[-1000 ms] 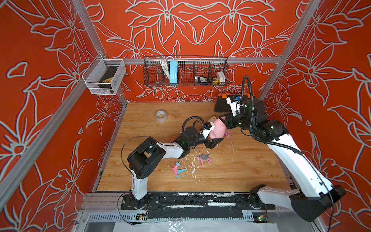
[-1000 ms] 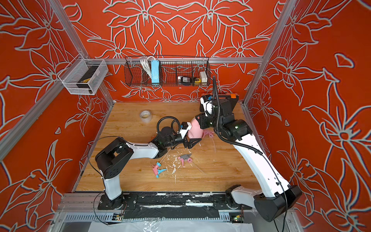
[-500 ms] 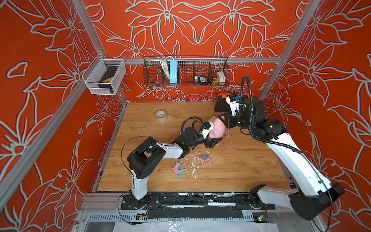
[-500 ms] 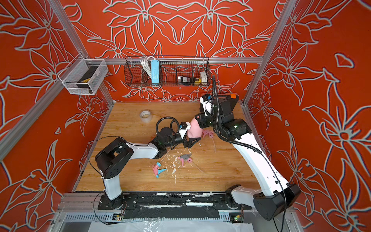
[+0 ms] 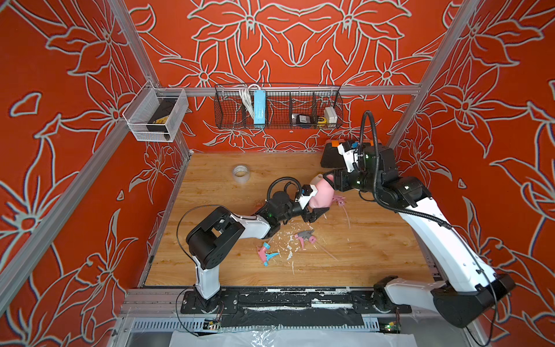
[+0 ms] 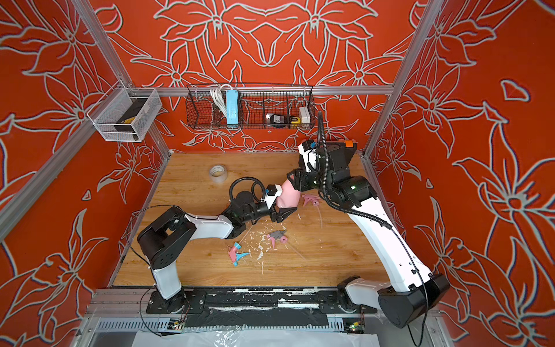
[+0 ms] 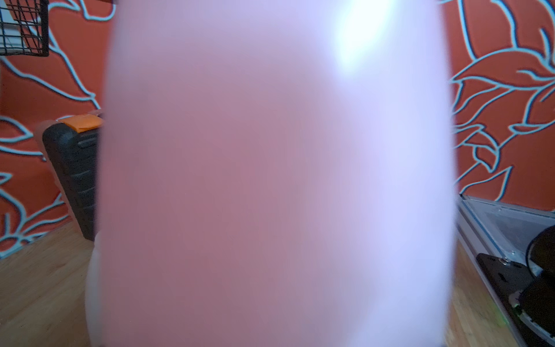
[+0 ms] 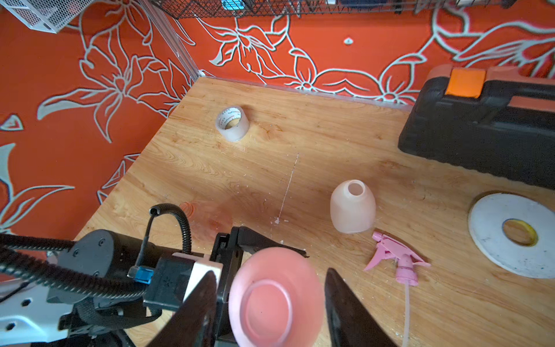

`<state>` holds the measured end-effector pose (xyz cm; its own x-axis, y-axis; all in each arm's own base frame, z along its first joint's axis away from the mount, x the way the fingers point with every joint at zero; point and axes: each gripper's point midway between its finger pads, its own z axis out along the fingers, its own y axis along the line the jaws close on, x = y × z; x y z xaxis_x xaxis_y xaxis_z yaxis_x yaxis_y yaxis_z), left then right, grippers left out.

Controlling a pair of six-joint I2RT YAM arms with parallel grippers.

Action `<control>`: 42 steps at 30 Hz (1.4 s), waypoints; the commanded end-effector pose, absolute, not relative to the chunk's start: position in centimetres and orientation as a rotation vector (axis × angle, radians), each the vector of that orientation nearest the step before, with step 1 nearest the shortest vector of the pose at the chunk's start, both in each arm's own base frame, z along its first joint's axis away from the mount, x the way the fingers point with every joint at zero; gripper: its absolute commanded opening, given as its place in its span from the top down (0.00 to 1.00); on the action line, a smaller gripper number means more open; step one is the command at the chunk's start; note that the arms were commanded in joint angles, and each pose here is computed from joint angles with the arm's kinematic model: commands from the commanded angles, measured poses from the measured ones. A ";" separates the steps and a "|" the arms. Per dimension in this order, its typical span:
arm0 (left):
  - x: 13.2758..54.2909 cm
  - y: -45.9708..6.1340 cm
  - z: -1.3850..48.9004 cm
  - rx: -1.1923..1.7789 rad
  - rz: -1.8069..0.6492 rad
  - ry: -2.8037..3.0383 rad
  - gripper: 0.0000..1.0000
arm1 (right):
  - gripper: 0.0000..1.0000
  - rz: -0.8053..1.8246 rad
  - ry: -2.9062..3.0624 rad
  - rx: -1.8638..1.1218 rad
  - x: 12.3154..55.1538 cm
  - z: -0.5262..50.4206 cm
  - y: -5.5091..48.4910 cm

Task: Attach spray nozzles to spray bottles
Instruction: Pick up the spray bottle from the center of the board, then move the spray nozzle to the center of the board.

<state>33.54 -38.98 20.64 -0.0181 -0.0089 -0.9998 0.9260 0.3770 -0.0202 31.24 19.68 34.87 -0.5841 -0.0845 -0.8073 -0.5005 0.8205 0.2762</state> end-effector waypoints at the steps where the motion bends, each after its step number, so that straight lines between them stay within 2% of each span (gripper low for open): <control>1: 33.2 -38.2 23.1 0.881 -0.961 1.332 0.41 | 0.37 0.601 2.096 -0.397 30.4 37.4 18.5; 9: 32.7 -36.8 24.1 0.870 -0.884 1.317 0.41 | 0.34 0.616 2.178 -0.201 31.2 35.7 14.0; 14: 32.0 -35.7 25.0 0.874 -0.870 1.317 0.41 | 0.36 0.709 2.399 -0.108 32.1 27.8 13.2; 21: 31.0 -34.4 24.1 0.881 -0.902 1.320 0.40 | 0.44 0.572 2.673 0.015 35.5 17.6 10.6; 28: 32.2 -34.3 23.9 0.886 -0.899 1.322 0.40 | 0.43 0.399 2.876 0.055 39.1 10.4 7.8; 36: 31.8 -35.3 24.9 0.919 -0.984 1.283 0.40 | 0.45 0.344 2.987 0.015 40.3 5.8 7.3; 42: 32.0 -35.3 24.9 0.909 -0.987 1.307 0.40 | 0.48 0.349 2.983 0.041 41.5 4.4 7.6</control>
<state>32.08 -35.16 23.75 -0.0207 -0.0415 -0.9989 0.9348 0.3536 -0.0341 40.75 7.80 4.37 -0.9914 0.0529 -0.1198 0.0211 0.9672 0.2531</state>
